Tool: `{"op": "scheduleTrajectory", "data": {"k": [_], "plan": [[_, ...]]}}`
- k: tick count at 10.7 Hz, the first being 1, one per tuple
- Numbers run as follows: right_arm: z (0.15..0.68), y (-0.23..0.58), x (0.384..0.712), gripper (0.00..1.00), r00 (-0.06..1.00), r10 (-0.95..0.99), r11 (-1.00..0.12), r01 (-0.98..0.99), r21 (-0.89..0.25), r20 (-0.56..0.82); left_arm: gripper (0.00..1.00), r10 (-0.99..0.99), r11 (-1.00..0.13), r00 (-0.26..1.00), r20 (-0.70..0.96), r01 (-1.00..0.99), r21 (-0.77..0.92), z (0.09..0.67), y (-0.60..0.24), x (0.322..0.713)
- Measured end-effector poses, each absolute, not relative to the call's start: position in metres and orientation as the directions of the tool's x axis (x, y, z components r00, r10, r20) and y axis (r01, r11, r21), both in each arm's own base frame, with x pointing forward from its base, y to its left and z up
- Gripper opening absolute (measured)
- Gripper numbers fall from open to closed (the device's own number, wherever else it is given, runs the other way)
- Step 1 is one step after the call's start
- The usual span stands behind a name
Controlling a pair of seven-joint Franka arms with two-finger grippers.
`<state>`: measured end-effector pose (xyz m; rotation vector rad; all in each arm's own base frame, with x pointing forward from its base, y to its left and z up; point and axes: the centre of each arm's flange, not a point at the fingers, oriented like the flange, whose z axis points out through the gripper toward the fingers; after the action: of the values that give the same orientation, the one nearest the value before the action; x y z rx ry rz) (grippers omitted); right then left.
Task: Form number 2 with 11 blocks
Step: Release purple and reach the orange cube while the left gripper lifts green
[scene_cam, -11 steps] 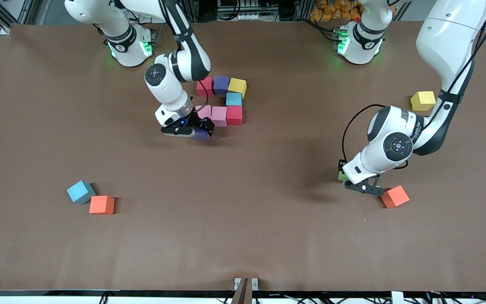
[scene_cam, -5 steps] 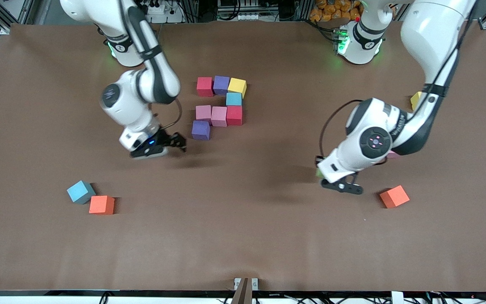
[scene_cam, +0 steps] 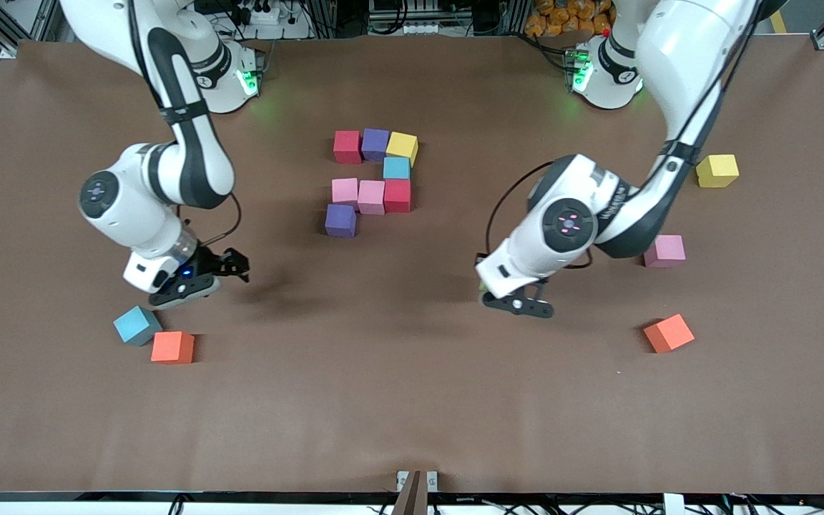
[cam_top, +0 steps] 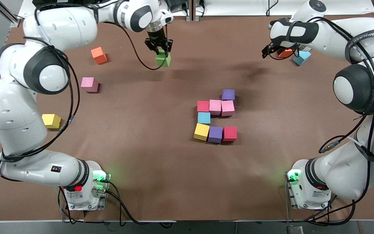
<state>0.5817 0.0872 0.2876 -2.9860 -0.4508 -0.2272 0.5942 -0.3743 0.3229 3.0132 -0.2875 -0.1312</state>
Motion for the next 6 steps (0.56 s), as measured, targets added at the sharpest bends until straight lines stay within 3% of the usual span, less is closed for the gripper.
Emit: {"op": "scheduleTrajectory", "data": {"k": [6], "plan": [[0.274,-0.006,0.645,1.0,0.963,0.187,-0.982,0.191,-0.001,0.196,0.46,-0.091,-0.978,0.995,-0.033,-0.083,0.19,0.314,-0.498,0.555]]}}
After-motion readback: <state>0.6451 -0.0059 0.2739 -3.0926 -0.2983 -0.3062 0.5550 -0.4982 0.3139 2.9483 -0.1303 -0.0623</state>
